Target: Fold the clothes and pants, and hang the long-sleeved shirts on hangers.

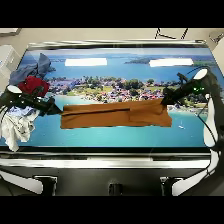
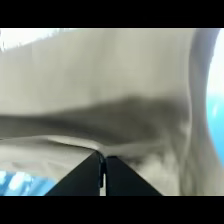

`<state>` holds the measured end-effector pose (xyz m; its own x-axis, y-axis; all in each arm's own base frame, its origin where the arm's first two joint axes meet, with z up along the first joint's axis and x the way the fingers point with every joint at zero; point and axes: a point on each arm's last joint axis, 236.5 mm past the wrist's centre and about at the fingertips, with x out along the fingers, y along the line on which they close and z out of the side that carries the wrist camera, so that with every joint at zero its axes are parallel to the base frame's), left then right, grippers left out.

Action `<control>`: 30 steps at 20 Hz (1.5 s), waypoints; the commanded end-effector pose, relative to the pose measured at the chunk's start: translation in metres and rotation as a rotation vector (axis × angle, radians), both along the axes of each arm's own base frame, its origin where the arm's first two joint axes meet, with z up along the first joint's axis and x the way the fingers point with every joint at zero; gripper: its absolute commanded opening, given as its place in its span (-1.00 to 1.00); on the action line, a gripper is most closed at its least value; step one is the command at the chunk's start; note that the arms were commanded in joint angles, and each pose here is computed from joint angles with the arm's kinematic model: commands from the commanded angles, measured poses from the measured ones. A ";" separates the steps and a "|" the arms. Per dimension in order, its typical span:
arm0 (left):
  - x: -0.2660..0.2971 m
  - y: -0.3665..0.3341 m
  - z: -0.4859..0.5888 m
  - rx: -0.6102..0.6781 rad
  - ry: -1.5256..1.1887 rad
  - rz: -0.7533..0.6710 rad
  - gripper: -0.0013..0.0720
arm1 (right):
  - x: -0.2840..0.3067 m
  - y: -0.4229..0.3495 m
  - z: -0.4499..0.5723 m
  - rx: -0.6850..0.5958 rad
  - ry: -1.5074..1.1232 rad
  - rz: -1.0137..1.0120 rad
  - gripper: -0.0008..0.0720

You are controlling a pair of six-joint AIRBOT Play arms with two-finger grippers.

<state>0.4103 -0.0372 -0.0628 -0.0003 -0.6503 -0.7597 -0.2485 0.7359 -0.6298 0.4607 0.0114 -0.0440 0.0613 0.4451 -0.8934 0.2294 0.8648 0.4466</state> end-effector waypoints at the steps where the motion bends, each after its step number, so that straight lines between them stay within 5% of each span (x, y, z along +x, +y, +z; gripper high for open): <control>1: 0.031 -0.012 -0.014 -0.058 0.015 0.021 -0.90 | 0.037 0.010 -0.022 0.066 -0.043 -0.045 -0.89; 4: 0.039 -0.017 -0.021 -0.093 0.018 0.039 -0.89 | 0.035 0.017 -0.031 0.101 -0.016 -0.048 -0.88; 6: 0.040 -0.013 -0.017 -0.095 0.007 0.034 -0.51 | 0.029 0.019 -0.024 0.119 0.001 -0.035 -0.85; 7: 0.041 -0.010 -0.010 -0.102 -0.007 0.021 0.06 | 0.026 0.016 -0.016 0.124 0.004 -0.028 -0.53; 8: 0.042 -0.005 0.000 -0.105 -0.018 0.014 0.50 | 0.023 0.008 -0.006 0.126 -0.005 -0.023 -0.01; 10: 0.043 0.011 0.024 -0.107 -0.047 0.011 0.95 | 0.010 -0.027 0.015 0.127 -0.013 -0.045 0.70; 11: 0.043 0.021 0.035 -0.105 -0.065 0.021 0.97 | -0.002 -0.047 0.021 0.140 0.015 -0.072 0.97; 16: 0.043 0.060 0.078 -0.072 -0.124 0.130 0.97 | -0.057 -0.111 -0.018 0.138 0.200 -0.221 1.00; 22: 0.041 0.027 0.119 -0.047 -0.213 0.057 0.97 | -0.035 -0.052 -0.047 0.334 0.123 -0.134 1.00; 27: 0.035 -0.025 0.132 -0.051 -0.240 -0.057 0.97 | -0.022 -0.008 -0.056 0.321 0.086 -0.026 1.00; 29: 0.032 -0.048 0.136 -0.075 -0.248 -0.102 0.97 | -0.023 0.010 -0.056 0.319 0.089 0.024 0.79; 30: 0.031 -0.062 0.140 -0.095 -0.260 -0.132 0.97 | -0.024 0.018 -0.055 0.321 0.094 0.043 0.45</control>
